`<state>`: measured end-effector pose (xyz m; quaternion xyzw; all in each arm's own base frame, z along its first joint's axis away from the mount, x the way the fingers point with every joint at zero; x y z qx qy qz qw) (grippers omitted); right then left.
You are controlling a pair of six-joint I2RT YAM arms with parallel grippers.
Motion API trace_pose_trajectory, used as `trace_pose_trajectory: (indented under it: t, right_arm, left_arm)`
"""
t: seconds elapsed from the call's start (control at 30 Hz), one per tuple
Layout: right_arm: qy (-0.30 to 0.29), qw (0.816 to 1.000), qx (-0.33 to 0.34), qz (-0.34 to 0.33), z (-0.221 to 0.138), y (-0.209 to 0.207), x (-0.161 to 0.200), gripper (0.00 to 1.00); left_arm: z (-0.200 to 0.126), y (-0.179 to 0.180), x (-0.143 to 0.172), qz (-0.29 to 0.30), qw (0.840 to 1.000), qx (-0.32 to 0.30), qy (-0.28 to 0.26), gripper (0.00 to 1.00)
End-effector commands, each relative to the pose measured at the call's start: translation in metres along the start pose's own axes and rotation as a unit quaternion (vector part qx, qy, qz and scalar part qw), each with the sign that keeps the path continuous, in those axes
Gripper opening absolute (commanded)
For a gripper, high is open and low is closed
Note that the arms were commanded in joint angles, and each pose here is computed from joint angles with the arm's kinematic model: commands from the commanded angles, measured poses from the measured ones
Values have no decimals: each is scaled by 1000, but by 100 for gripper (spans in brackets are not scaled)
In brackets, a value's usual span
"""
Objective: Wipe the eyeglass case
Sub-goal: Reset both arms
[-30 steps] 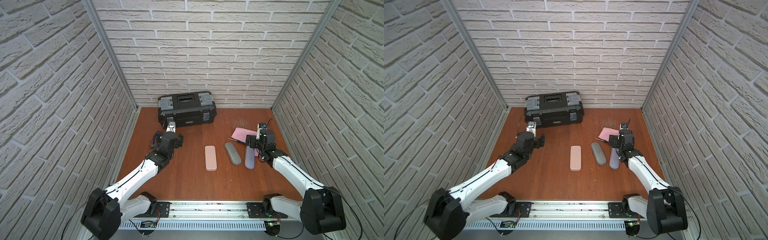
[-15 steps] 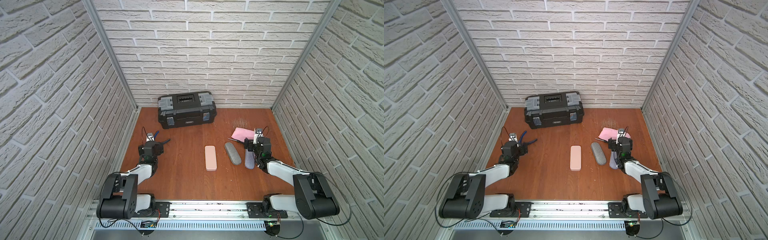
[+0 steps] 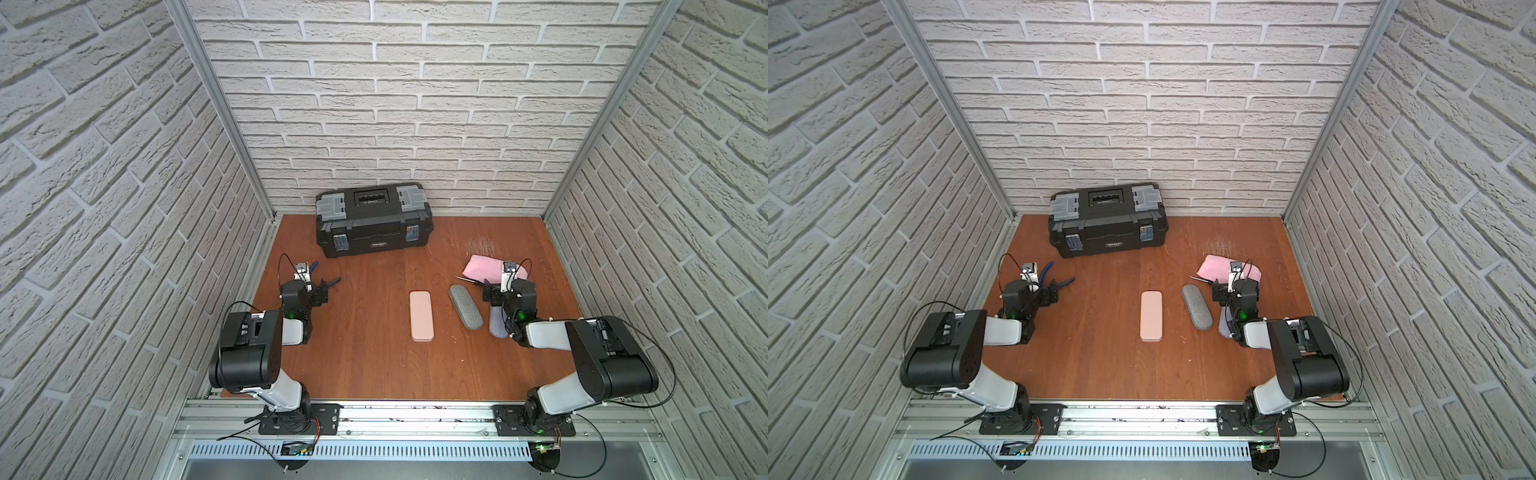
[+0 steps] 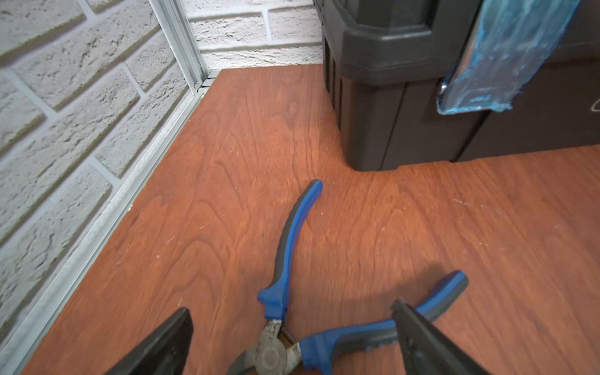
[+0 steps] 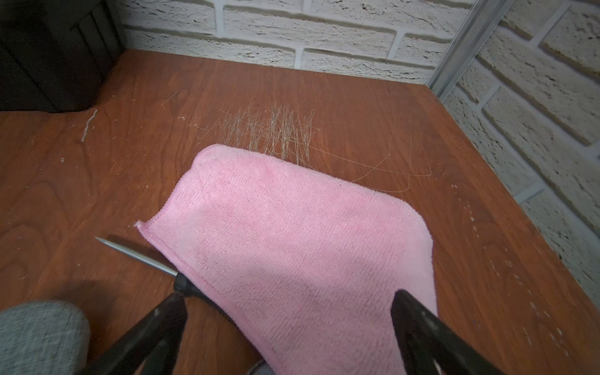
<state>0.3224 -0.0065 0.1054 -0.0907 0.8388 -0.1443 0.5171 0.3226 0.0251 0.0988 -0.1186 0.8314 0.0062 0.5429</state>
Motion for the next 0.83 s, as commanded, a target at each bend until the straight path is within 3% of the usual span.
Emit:
trace_pose_trajectory:
  t: [0.0, 0.8]
  right_arm:
    - [-27, 999, 18, 13, 2, -8, -14, 99]
    - [-31, 999, 18, 14, 0, -8, -14, 99]
  left_arm:
    - [-1, 11, -16, -44, 997, -30, -47, 98]
    - [0, 7, -17, -33, 998, -35, -47, 98]
Point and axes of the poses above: each gripper's point midway between its finger pads, its own z axis out along the fingers, its own y axis along the line the jaws close on, x = y × z, the point moved 7 cm from there along -z, back along the fingers, and after that the axes turned 14 degrees about -z, right-handed, at the moved point
